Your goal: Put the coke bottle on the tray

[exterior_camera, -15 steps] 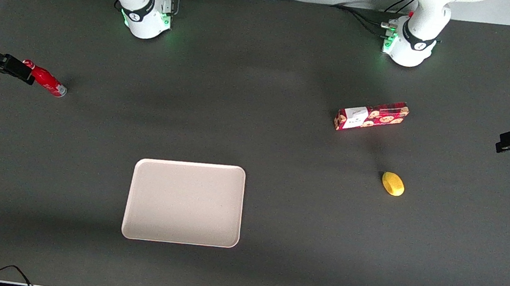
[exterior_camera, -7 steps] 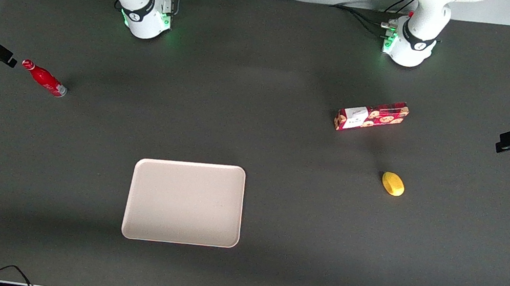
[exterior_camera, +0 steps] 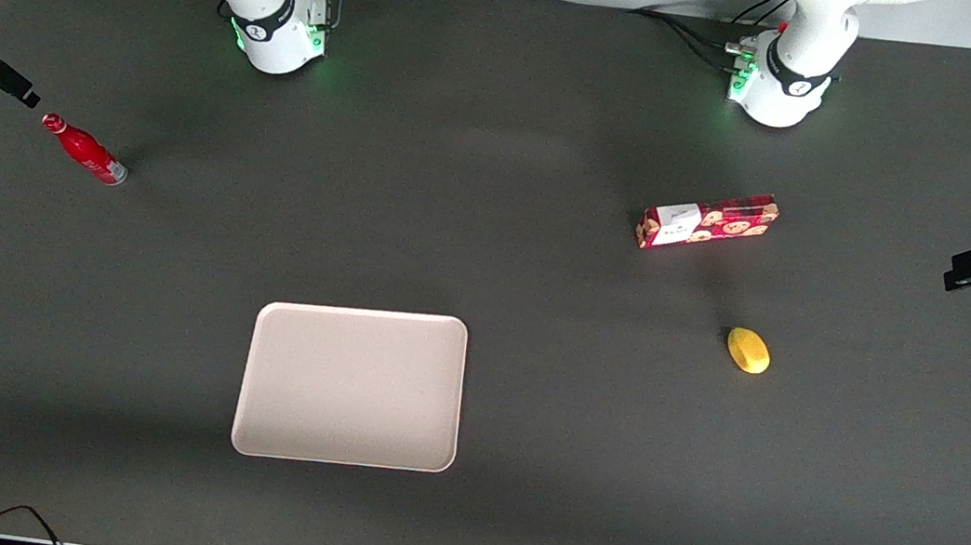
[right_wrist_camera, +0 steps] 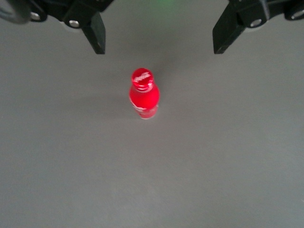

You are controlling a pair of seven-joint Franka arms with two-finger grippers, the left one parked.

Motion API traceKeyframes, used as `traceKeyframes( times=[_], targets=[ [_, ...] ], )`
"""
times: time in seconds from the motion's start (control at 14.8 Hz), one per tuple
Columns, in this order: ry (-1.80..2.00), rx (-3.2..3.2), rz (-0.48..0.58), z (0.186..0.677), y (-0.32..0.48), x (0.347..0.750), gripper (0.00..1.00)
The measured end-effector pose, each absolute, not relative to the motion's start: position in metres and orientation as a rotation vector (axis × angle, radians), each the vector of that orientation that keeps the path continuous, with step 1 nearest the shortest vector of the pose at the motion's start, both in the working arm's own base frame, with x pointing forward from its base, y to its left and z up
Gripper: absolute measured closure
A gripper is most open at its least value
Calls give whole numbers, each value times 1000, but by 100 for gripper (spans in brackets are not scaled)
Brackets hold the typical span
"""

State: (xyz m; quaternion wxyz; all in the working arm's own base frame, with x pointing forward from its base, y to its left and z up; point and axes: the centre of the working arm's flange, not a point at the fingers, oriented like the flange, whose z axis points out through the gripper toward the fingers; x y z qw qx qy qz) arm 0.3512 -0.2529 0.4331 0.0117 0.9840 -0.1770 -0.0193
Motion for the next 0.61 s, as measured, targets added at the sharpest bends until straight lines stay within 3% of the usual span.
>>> traceKeyframes(
  times=[0.27,0.61],
  targets=[
    [-588,3052,-2,388,-269,321,0],
    [-584,3081,-4,360,-280,302,0]
  ],
)
